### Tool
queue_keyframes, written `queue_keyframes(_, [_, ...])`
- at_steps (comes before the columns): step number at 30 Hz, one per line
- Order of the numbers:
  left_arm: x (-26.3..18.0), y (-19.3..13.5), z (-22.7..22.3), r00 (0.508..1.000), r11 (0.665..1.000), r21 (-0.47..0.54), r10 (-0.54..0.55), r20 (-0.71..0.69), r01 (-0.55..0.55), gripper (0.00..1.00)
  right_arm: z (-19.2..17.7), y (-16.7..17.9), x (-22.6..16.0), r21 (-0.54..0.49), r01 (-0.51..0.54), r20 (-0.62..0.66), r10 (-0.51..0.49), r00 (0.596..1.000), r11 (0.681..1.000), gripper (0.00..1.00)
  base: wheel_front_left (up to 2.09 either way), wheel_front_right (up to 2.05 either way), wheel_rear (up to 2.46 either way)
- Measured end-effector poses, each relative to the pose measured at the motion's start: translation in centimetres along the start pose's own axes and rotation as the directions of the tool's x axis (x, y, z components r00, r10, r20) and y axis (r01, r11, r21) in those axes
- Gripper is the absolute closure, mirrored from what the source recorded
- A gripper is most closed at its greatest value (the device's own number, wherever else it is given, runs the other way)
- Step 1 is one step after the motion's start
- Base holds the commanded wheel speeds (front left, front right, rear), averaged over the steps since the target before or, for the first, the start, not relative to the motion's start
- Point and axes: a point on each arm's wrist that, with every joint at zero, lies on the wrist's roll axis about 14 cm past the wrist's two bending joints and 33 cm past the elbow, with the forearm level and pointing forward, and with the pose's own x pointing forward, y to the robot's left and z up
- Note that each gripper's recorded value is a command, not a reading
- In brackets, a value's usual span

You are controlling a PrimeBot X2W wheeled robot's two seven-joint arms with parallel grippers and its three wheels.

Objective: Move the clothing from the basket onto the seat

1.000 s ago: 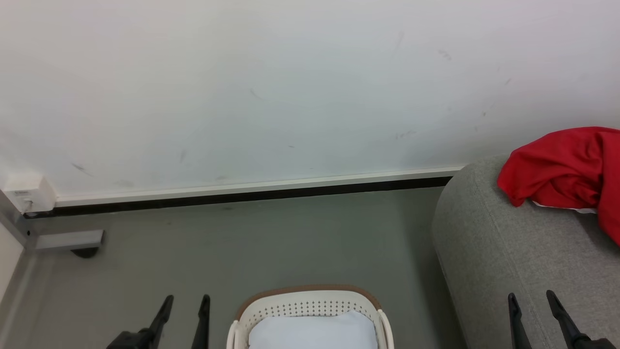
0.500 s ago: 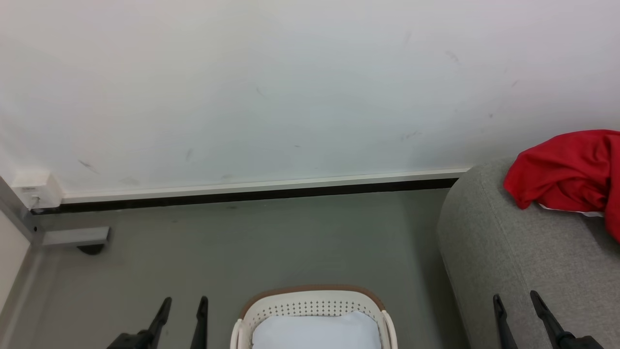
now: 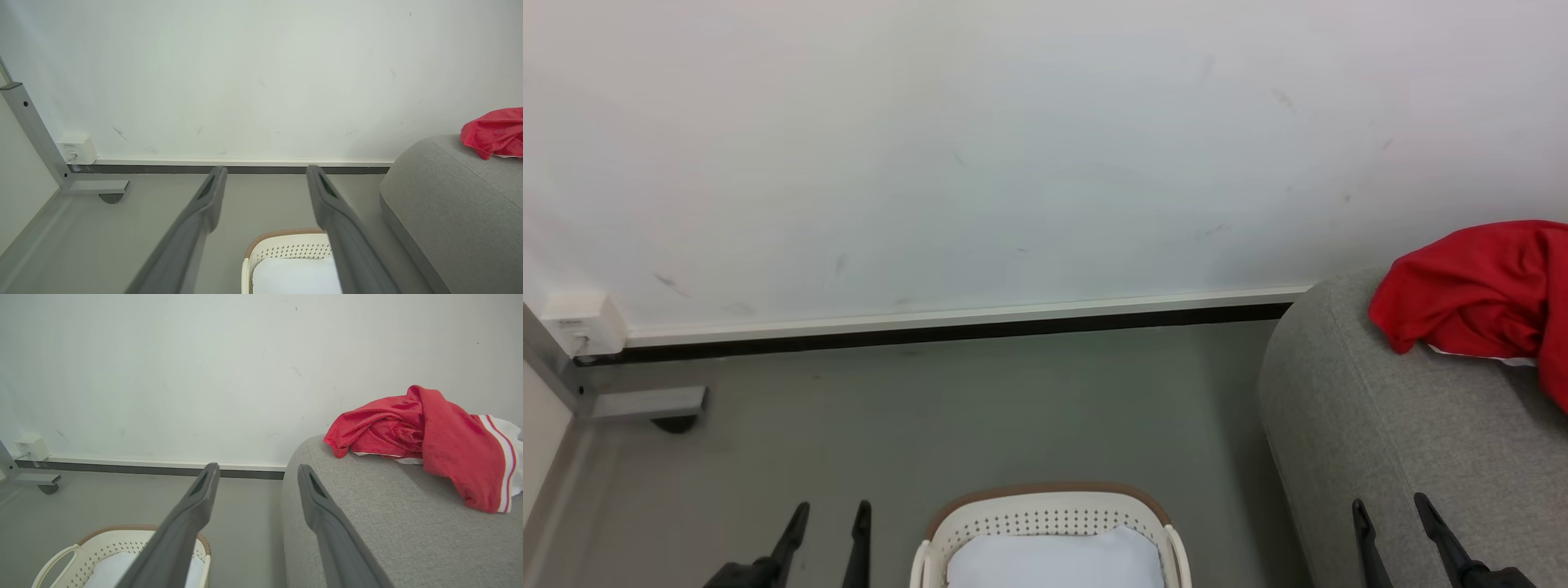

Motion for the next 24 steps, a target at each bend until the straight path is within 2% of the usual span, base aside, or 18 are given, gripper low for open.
queue_keyframes(24, [0.09,-0.12,-0.07,1.0,1.0,-0.002,-0.006,0.0,0.006,0.0,0.25,-0.2,0.01,-0.001,0.006,0.008,-0.006,1.0,1.0,0.0,0.0,0.0,0.0])
